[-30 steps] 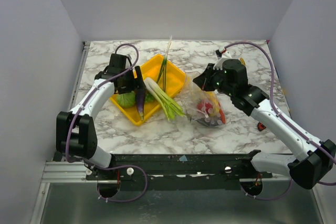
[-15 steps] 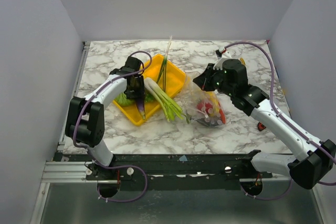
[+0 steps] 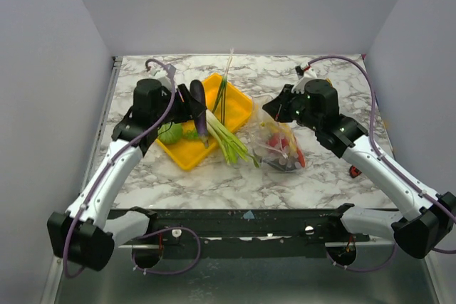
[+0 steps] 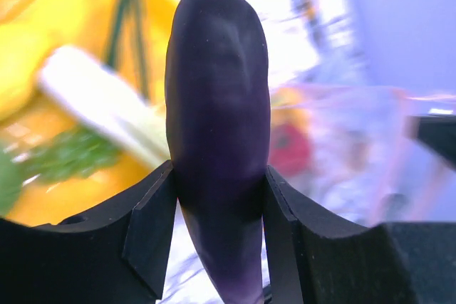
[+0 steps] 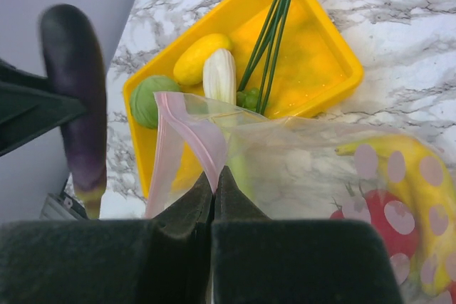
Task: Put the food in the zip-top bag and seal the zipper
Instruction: Pick up the fake vegetable from the bin, then place the fake vegetable in the zipper food storage bag.
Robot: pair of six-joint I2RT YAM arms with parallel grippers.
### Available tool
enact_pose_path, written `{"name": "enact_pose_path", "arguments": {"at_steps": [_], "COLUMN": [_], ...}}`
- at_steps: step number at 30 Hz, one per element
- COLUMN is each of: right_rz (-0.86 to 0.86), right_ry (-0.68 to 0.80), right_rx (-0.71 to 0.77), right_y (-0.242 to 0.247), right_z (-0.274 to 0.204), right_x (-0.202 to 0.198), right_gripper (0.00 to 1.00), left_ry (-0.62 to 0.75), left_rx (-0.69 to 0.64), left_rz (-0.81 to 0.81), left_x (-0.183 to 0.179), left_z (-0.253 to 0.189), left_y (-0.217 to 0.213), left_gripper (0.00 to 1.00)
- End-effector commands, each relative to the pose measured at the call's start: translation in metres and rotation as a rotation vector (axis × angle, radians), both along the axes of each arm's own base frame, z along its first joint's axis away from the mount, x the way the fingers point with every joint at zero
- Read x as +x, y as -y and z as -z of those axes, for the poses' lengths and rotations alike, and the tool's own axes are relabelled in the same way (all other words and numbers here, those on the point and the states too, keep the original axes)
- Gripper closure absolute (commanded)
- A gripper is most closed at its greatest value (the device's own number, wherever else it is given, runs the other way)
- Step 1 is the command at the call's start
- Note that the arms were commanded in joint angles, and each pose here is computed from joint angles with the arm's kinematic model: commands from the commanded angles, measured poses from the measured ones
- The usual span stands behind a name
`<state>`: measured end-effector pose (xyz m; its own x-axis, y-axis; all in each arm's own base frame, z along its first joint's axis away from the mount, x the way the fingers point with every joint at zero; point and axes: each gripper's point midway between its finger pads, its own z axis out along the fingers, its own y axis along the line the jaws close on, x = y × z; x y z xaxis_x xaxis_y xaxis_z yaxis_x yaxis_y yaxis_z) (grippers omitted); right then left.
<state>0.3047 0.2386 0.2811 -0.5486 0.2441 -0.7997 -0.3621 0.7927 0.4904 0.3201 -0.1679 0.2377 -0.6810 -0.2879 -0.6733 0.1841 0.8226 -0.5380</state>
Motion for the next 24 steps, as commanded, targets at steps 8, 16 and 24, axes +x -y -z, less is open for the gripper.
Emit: {"name": "enact_pose_path", "arguments": {"at_steps": [8, 16, 24], "right_rz": [0.028, 0.034, 0.125], "right_ry": [0.019, 0.011, -0.075], "right_rx": [0.122, 0.129, 0.234], "right_y": [-0.003, -0.003, 0.0], "right_z": [-0.035, -0.035, -0.047], "right_x": [-0.002, -0.001, 0.0], "right_gripper": [0.99, 0.99, 1.0], "left_ry": [0.579, 0.759, 0.925], "left_rx": [-0.69, -0.67, -0.568], "left_rz": [0.105, 0.093, -0.004], "left_x": [-0.052, -0.063, -0.058], "left_z": [-0.157, -0.185, -0.185], "left_y": [0.069, 0.107, 0.129], "left_gripper": [1.0, 1.0, 1.0]}}
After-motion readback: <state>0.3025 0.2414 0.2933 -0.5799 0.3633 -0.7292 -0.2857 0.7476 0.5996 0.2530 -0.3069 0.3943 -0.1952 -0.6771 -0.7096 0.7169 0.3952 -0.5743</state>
